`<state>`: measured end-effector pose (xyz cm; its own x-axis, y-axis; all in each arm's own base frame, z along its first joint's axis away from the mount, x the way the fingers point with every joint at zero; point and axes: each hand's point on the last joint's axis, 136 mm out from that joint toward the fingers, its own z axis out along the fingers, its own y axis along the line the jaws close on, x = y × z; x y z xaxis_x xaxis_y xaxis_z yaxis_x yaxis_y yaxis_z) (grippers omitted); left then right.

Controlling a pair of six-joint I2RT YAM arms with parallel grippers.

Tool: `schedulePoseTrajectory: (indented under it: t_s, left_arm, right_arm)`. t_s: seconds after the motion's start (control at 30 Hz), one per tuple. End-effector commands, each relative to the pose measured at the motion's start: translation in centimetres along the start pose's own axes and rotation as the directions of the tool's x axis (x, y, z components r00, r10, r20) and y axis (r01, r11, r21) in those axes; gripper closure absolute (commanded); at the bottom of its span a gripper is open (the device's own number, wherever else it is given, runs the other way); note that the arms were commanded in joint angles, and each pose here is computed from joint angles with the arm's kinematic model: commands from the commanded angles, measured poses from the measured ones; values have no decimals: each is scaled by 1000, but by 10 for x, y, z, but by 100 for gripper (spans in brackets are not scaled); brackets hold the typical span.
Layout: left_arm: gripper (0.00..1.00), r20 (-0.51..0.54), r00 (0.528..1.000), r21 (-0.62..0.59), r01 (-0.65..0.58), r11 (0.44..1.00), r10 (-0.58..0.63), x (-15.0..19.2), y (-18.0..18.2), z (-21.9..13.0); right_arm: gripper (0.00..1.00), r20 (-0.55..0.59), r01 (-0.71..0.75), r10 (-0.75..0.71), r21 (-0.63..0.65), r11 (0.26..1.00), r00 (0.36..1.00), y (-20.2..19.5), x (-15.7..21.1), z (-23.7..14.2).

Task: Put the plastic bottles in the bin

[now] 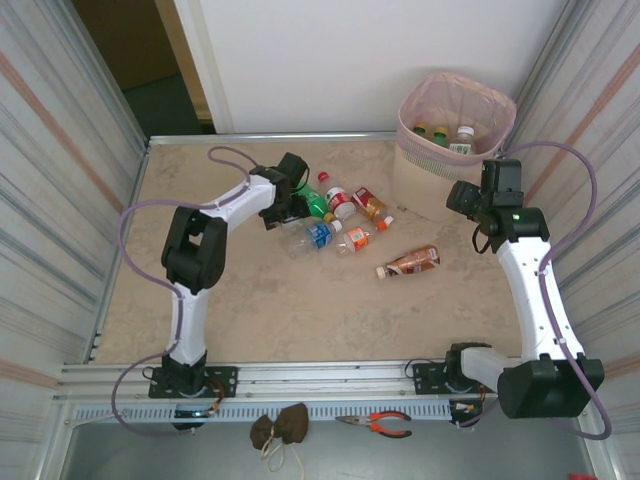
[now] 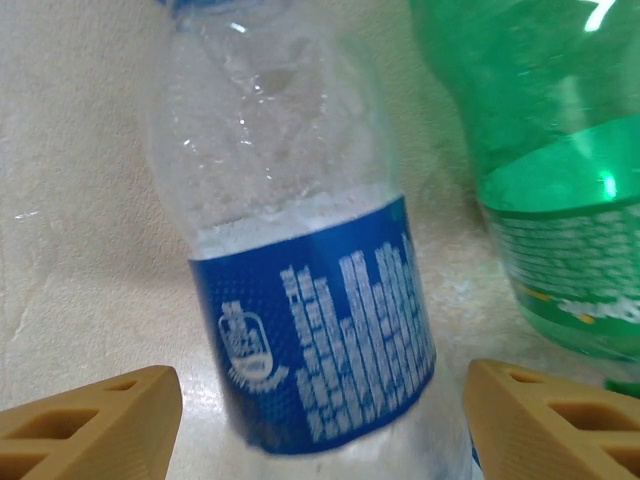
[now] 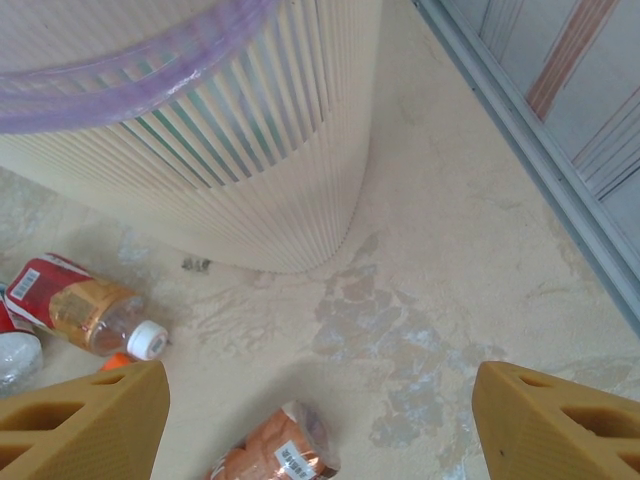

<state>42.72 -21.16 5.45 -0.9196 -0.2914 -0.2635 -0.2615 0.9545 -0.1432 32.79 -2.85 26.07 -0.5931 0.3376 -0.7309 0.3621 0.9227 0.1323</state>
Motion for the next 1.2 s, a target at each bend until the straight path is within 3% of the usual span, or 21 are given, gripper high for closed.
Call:
schedulePoseTrajectory:
  t_s: [0.0,0.57,1.17]
  left_arm:
    - [27,-32,999,-17,28,999,-29,4,6,7]
    - [33,-74,996,-42,45,998,-48,21,18,24]
    - [40,-16,999,-36,36,999,-37,11,23,2]
  right_arm:
    - [22,10,-29,30,-19,999,1000,1,-1,-1]
    - [23,4,-45,45,-33,998,999,5,-1,1]
    - [24,15,-59,59,-46,997,998,8,-6,-3]
